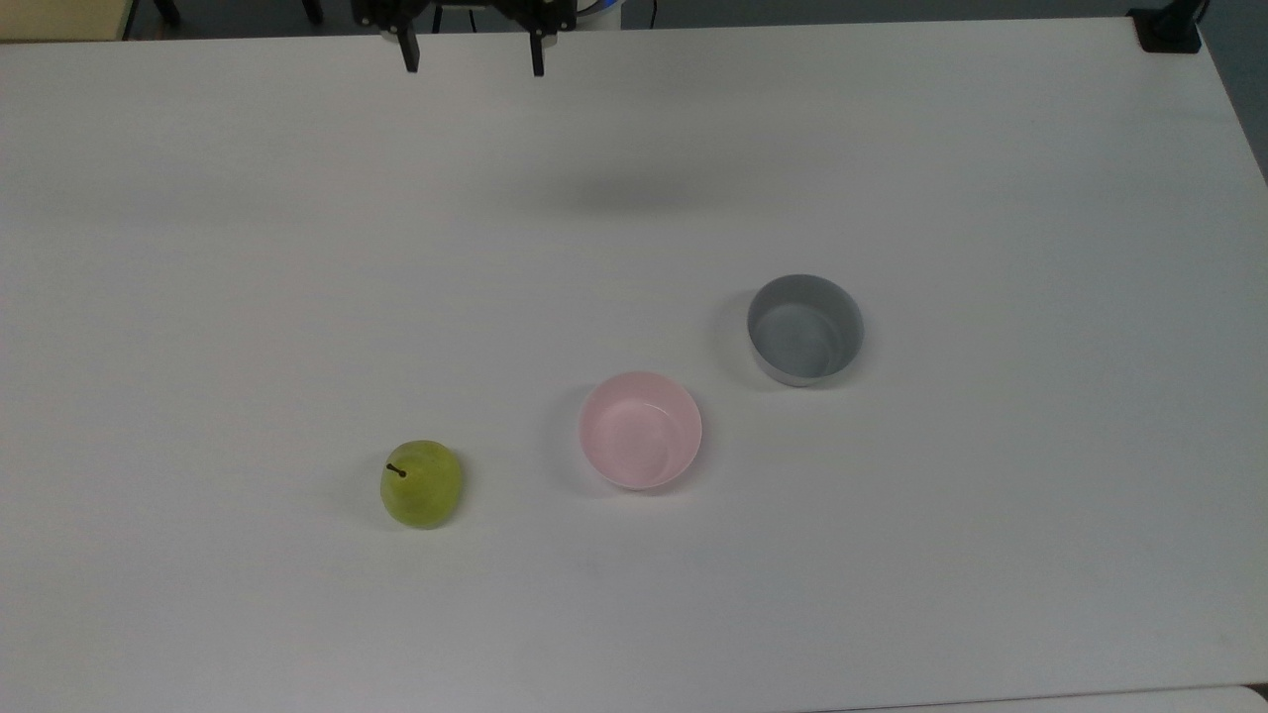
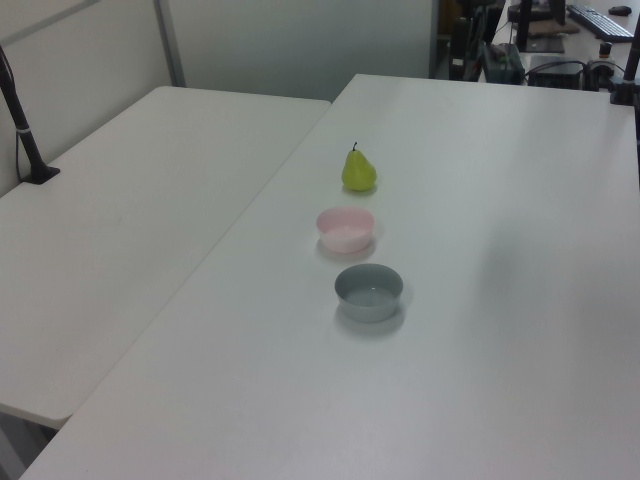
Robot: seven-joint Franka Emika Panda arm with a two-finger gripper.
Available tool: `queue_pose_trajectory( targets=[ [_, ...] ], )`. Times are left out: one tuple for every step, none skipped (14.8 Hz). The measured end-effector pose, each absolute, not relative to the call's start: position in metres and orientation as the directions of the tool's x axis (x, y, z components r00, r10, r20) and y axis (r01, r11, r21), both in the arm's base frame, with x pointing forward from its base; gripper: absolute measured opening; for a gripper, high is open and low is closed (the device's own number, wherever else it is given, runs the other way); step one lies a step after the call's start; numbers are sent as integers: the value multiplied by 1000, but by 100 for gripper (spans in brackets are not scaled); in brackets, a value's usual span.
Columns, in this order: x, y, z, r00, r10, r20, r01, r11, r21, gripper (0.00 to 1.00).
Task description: Pick up a pear from the bowl
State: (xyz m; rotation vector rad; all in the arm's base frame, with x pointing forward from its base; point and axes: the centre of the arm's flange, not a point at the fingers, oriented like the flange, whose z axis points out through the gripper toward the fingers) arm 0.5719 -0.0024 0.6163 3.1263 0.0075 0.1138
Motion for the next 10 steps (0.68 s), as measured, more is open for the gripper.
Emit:
queue_pose_trajectory(
  targets=[
    [569,-2,618,998,-4,70,-4,-1000,12,100],
    [568,-2,617,998,-7,65,-8,-1000,12,100],
    [567,-2,616,998,-8,58,-9,-1000,12,100],
    [567,-2,615,998,-9,54,-10,-1000,12,100],
    [567,-2,613,999,-9,50,-10,-1000,12,100],
    [567,-2,611,999,-9,47,-10,-1000,12,100],
    [567,-2,610,999,-10,45,-10,-1000,12,100],
    [567,-2,610,999,-10,45,-10,-1000,12,100],
    [567,-2,610,999,-10,45,-10,-1000,13,100],
    [567,-3,610,999,-8,45,-9,-1000,21,100]
  ],
)
